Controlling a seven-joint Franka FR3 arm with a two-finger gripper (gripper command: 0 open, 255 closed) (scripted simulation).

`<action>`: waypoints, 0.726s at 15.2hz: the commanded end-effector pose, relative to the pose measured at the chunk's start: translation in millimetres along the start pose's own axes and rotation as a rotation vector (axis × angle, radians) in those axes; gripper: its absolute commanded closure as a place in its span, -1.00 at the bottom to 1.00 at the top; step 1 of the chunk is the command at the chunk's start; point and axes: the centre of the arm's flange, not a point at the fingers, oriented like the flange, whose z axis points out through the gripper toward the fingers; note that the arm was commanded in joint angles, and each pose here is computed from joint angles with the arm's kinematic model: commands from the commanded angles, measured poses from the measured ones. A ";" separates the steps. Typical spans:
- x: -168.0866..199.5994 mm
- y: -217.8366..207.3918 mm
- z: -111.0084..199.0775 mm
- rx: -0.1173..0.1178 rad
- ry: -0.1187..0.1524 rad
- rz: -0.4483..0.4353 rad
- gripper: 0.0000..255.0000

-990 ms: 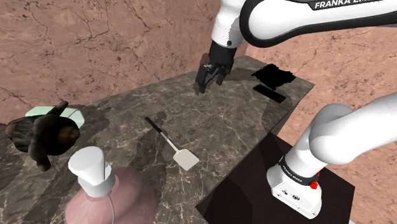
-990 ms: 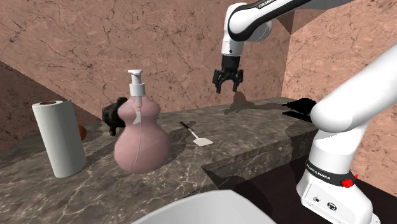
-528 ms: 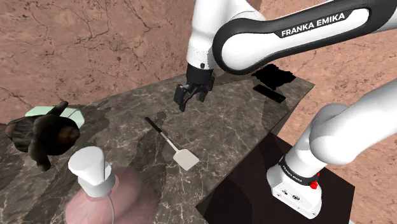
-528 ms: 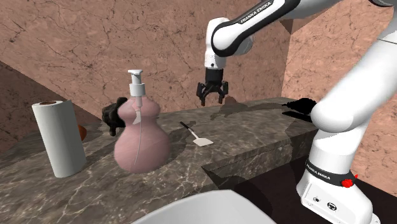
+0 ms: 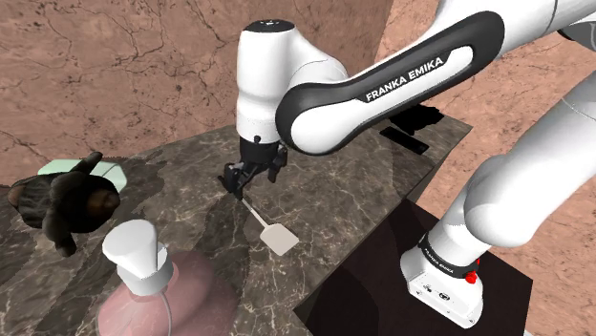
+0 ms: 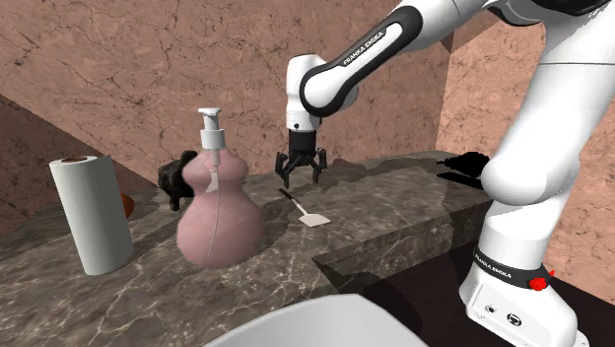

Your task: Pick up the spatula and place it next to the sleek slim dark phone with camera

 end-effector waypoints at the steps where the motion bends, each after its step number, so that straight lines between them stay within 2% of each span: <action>1: 0.2 -14.2 9.7 0.001 -0.004 0.003 -1.00; 8: 0.1 -14.2 49.8 0.001 -0.004 0.003 -1.00; 11: 0.1 -14.2 49.8 0.001 -0.004 0.003 -1.00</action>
